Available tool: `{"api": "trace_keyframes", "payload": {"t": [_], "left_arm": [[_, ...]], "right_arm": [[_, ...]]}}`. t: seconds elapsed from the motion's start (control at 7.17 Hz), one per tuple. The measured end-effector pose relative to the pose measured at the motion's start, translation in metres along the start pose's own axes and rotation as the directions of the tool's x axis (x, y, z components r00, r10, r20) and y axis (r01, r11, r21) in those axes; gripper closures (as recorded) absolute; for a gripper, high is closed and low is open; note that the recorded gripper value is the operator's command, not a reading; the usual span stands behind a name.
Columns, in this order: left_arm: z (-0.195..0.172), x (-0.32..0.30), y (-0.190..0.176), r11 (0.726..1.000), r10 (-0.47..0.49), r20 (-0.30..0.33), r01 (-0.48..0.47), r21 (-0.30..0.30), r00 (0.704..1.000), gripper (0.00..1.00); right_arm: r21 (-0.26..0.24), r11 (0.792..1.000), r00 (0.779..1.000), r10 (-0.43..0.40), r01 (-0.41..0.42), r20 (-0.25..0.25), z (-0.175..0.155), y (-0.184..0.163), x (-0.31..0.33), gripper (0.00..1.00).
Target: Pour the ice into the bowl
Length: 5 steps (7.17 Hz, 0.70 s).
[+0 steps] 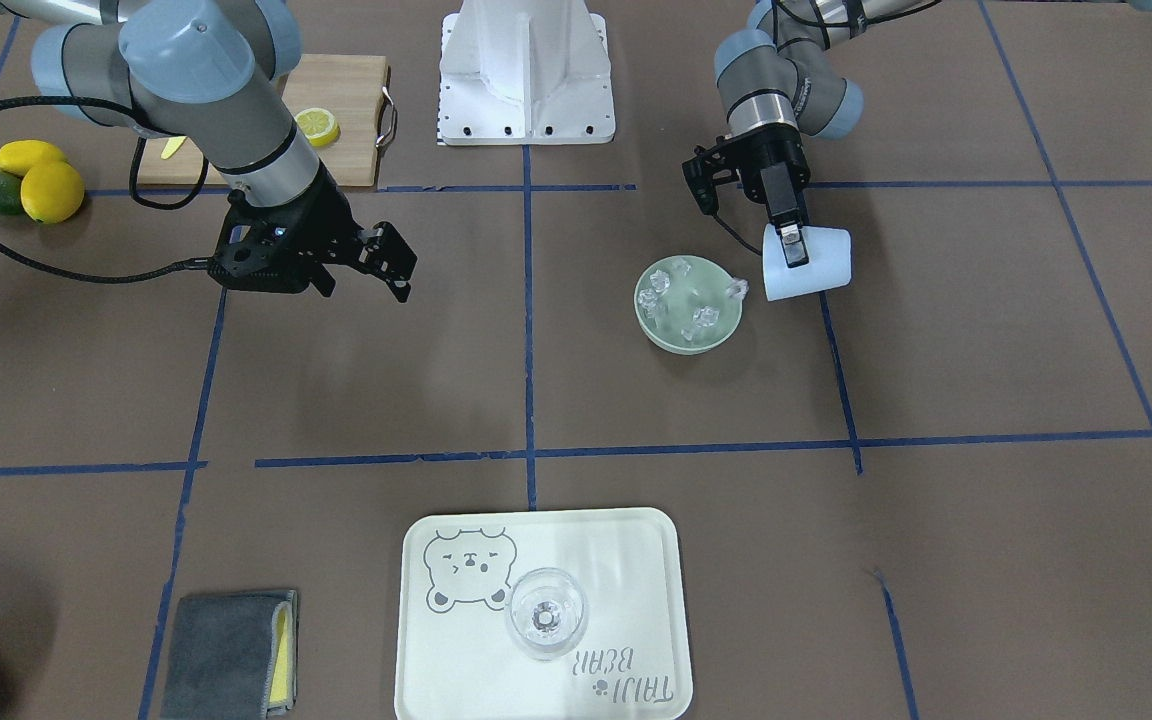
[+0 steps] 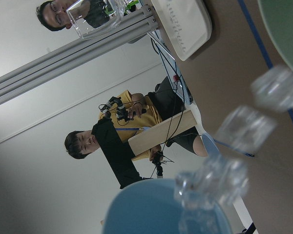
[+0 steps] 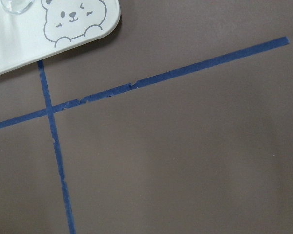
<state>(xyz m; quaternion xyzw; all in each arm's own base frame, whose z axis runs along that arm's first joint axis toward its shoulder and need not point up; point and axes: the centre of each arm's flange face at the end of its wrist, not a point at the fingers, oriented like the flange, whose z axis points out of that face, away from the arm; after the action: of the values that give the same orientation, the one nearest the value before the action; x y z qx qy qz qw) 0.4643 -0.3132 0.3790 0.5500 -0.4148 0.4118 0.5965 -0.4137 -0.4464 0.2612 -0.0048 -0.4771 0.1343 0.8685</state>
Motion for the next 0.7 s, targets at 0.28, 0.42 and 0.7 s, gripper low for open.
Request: {"api": "trace_keyframes", "payload": {"t": [0.28,0.42,0.7], "left_arm": [[-0.0008,-0.0003,-0.0012,1.000,-0.001,-0.001,0.001,0.002,1.000,1.00],[-0.0011,-0.0022,-0.0022,1.000,-0.008,0.000,0.008,0.003,1.000,1.00],[-0.0041,-0.0092,-0.0030,0.997,-0.073,0.003,0.073,0.013,0.997,1.00]], "right_arm": [[0.000,1.000,1.000,0.000,0.000,0.000,0.0000,0.0000,-0.0001,0.00],[0.000,1.000,1.000,0.000,0.000,0.000,0.0001,-0.0001,0.0000,0.00],[0.000,1.000,1.000,0.000,0.000,0.000,0.0002,-0.0001,-0.0004,0.00]]}}
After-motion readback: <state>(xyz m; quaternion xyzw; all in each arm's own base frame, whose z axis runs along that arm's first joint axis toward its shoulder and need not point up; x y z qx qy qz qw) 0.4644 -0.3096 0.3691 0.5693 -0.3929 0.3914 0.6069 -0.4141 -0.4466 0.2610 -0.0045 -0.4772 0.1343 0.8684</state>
